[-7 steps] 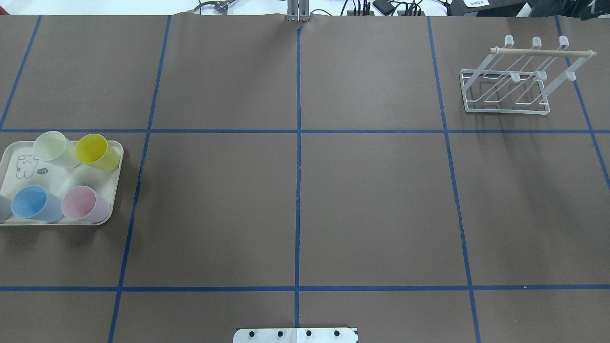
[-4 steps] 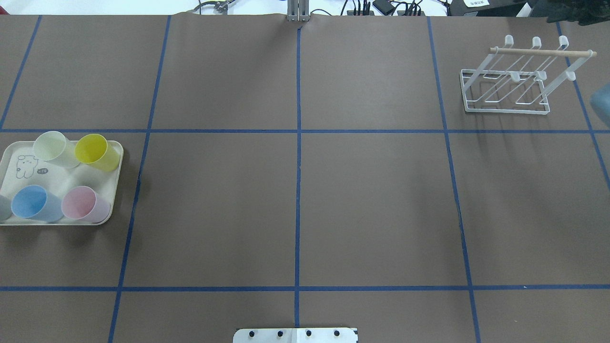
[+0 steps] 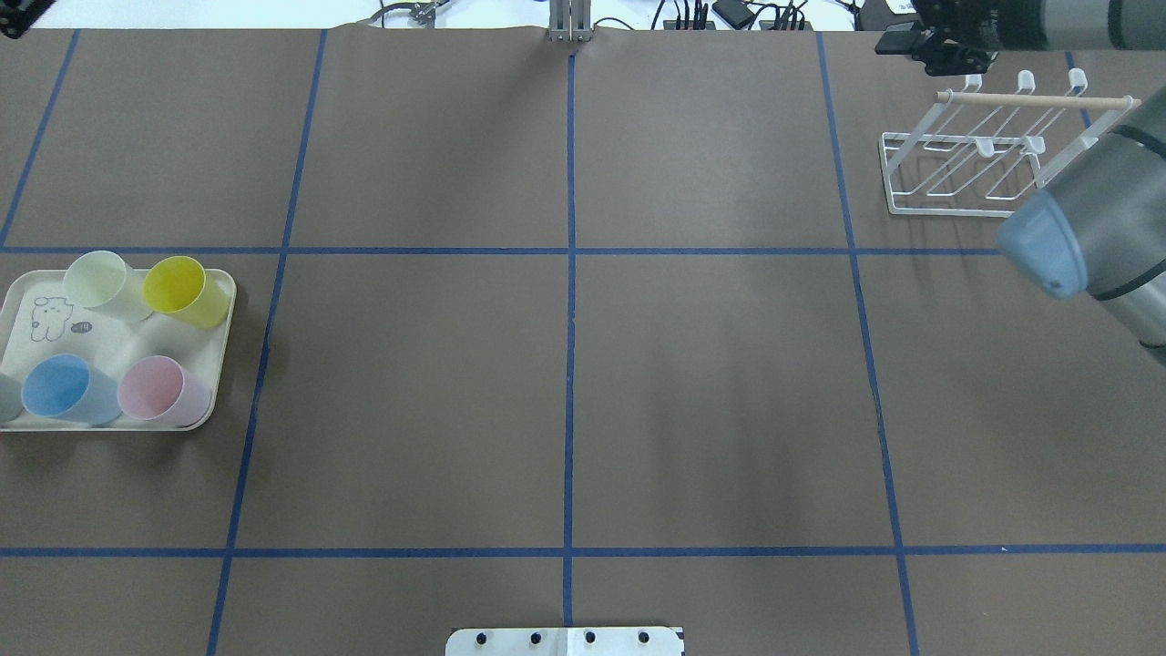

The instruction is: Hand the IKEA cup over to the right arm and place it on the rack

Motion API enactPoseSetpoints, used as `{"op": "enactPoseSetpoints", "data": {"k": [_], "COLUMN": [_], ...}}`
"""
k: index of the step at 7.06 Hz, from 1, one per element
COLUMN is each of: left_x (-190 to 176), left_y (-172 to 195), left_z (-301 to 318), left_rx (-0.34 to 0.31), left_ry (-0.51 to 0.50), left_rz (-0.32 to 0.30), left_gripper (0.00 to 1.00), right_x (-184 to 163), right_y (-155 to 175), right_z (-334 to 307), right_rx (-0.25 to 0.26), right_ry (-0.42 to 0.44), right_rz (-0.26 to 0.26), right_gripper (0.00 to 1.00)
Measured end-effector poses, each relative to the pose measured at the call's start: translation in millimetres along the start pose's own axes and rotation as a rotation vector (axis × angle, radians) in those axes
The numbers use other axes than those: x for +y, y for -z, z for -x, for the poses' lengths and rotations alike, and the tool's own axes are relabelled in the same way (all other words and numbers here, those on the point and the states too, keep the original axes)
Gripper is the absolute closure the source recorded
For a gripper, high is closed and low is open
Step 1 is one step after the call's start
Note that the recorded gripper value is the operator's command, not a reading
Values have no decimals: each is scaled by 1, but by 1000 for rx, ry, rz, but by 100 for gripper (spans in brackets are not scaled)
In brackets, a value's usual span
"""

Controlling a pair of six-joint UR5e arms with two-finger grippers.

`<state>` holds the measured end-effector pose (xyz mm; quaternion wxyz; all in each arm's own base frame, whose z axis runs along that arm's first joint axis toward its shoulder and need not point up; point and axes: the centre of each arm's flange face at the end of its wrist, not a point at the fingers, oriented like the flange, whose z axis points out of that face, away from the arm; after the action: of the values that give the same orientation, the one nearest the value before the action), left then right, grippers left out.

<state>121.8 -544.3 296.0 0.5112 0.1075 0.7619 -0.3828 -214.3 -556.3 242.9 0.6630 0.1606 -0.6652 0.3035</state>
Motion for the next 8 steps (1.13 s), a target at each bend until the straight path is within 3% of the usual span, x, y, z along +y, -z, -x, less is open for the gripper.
{"op": "enactPoseSetpoints", "data": {"k": [3,4,6,8], "left_x": [105,141,186,200], "left_y": [-59,-81,-110,-136], "left_z": [20,20,18,13], "left_rx": [190,231,272,274], "left_ry": [350,437,520,570], "left_rz": [98,131,163,176], "left_gripper": [100,100,100,100], "right_x": [65,85,123,152], "right_y": [-25,-30,-38,-43], "right_z": [36,50,70,89], "right_rx": [-183,-240,-353,-424], "right_ry": [-168,-189,-216,-237], "right_rz": [-4,5,18,23], "right_gripper": [0,0,0,0]}}
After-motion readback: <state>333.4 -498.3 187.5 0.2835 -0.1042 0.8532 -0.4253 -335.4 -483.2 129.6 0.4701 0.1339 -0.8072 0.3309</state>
